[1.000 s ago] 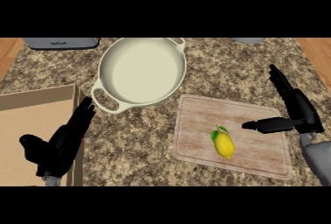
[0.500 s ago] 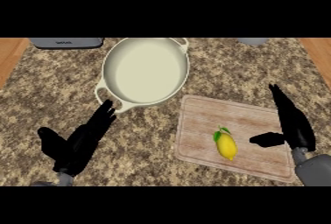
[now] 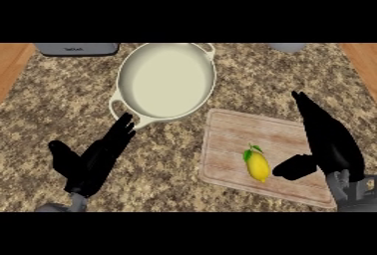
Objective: Pick the lemon from the cutting board and place it in the pot
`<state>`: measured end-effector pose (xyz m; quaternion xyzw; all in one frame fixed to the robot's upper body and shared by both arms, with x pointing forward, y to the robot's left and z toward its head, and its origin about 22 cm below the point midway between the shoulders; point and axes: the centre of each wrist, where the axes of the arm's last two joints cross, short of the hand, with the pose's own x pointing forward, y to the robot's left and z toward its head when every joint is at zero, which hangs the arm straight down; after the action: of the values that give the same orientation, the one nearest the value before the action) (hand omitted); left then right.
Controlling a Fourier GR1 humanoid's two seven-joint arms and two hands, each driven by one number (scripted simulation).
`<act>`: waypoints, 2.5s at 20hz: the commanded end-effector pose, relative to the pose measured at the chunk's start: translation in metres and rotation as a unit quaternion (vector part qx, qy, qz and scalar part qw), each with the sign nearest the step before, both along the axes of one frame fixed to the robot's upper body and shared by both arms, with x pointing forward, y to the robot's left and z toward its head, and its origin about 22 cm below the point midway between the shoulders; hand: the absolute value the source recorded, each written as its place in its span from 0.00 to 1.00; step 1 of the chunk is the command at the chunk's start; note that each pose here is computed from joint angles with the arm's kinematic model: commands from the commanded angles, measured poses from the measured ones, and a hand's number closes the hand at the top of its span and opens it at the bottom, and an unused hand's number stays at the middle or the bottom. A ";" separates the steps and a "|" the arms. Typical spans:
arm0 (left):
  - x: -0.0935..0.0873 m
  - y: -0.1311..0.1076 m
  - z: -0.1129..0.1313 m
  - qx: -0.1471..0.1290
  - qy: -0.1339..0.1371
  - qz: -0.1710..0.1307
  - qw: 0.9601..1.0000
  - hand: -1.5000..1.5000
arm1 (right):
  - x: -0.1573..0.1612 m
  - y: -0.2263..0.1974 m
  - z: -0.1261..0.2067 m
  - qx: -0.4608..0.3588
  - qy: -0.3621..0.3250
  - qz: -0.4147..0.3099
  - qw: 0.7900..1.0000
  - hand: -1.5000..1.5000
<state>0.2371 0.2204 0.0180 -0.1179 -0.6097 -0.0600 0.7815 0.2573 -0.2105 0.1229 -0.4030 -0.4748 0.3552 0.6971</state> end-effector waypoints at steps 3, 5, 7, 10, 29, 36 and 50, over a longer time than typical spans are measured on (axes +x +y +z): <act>-0.004 -0.006 0.005 0.003 -0.003 -0.020 1.000 0.50 | -0.005 0.029 0.064 -0.005 0.067 -0.052 0.996 0.00; -0.004 -0.004 0.007 0.004 -0.001 -0.011 1.000 0.50 | -0.014 0.043 0.064 0.013 0.068 -0.063 0.996 0.00; 0.007 0.005 0.019 0.000 -0.005 -0.009 1.000 0.50 | -0.016 0.041 0.060 0.018 0.080 -0.066 0.994 0.00; 0.002 -0.002 0.008 -0.007 -0.004 -0.022 1.000 0.50 | -0.003 0.056 0.043 0.039 0.102 -0.069 0.992 0.00; 0.004 -0.003 0.012 0.000 0.008 -0.016 1.000 0.50 | -0.009 0.059 -0.023 -0.062 0.133 -0.099 0.984 0.00; -0.010 -0.013 -0.003 -0.007 0.005 -0.011 1.000 0.50 | -0.016 0.075 -0.048 -0.060 0.149 -0.092 0.983 0.00; -0.006 0.005 0.003 0.000 -0.002 -0.014 1.000 0.50 | -0.005 0.069 -0.070 -0.057 0.161 -0.113 0.979 0.00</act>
<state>0.2370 0.2228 0.0190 -0.1257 -0.6091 -0.0674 0.7801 0.2491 -0.1553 0.0598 -0.4050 -0.3460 0.3812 0.7556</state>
